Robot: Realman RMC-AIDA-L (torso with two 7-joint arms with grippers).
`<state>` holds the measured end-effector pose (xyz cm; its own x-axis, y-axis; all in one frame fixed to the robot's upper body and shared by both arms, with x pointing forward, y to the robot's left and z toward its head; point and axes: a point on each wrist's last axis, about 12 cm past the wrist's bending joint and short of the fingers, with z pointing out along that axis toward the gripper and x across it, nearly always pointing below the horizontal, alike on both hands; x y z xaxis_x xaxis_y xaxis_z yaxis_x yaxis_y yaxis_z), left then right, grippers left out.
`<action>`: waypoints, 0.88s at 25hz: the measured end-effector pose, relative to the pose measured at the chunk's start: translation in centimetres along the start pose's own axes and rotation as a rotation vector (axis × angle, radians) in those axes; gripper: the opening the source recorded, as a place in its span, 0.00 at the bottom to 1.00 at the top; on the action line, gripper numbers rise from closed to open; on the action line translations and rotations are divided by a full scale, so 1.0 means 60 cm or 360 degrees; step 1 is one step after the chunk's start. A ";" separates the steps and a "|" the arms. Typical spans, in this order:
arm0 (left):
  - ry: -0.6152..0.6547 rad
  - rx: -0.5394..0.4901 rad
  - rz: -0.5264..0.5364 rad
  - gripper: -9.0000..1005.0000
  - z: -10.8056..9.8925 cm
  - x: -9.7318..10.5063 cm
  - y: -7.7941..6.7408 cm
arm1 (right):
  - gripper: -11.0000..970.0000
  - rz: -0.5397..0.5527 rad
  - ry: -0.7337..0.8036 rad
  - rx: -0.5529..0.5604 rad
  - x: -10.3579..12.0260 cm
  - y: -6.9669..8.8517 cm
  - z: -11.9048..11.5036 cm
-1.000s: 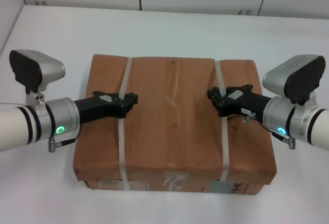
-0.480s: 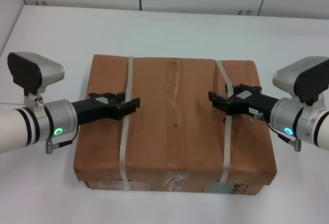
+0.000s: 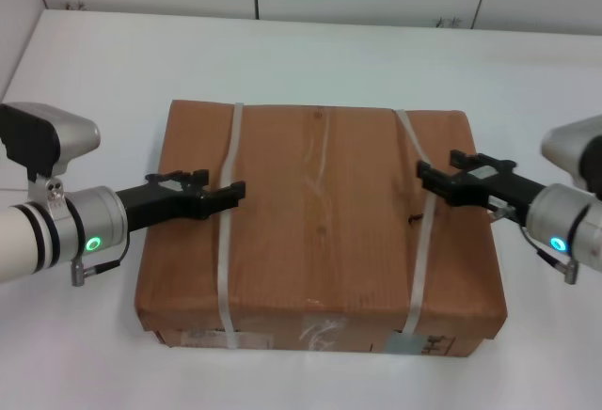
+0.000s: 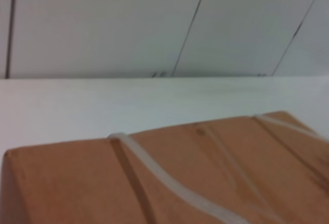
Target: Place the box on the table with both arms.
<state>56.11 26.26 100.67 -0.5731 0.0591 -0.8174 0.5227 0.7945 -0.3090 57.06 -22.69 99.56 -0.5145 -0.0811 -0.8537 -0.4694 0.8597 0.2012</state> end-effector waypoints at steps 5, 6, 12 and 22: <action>-0.0151 0.0216 -0.0027 0.71 -0.017 -0.015 -0.015 | 0.68 0.0054 -0.0122 -0.0017 0.001 -0.015 -0.022; -0.0194 0.0254 -0.0034 0.71 -0.024 -0.018 -0.016 | 0.68 0.0058 -0.0165 -0.0040 -0.001 -0.016 -0.028; -0.0461 0.0502 0.0098 0.71 -0.078 -0.035 -0.022 | 0.70 -0.0084 -0.0387 -0.0250 -0.025 -0.019 -0.063; -0.0437 0.0955 0.0390 0.70 -0.129 -0.052 -0.042 | 0.74 -0.0610 -0.0358 -0.1170 -0.077 0.032 -0.121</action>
<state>51.69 28.77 107.74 -0.2555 -0.0234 -0.9665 0.9197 0.3025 -0.2505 53.31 -24.31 107.41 -0.1074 -0.1301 -0.9857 -0.9675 0.2419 0.0735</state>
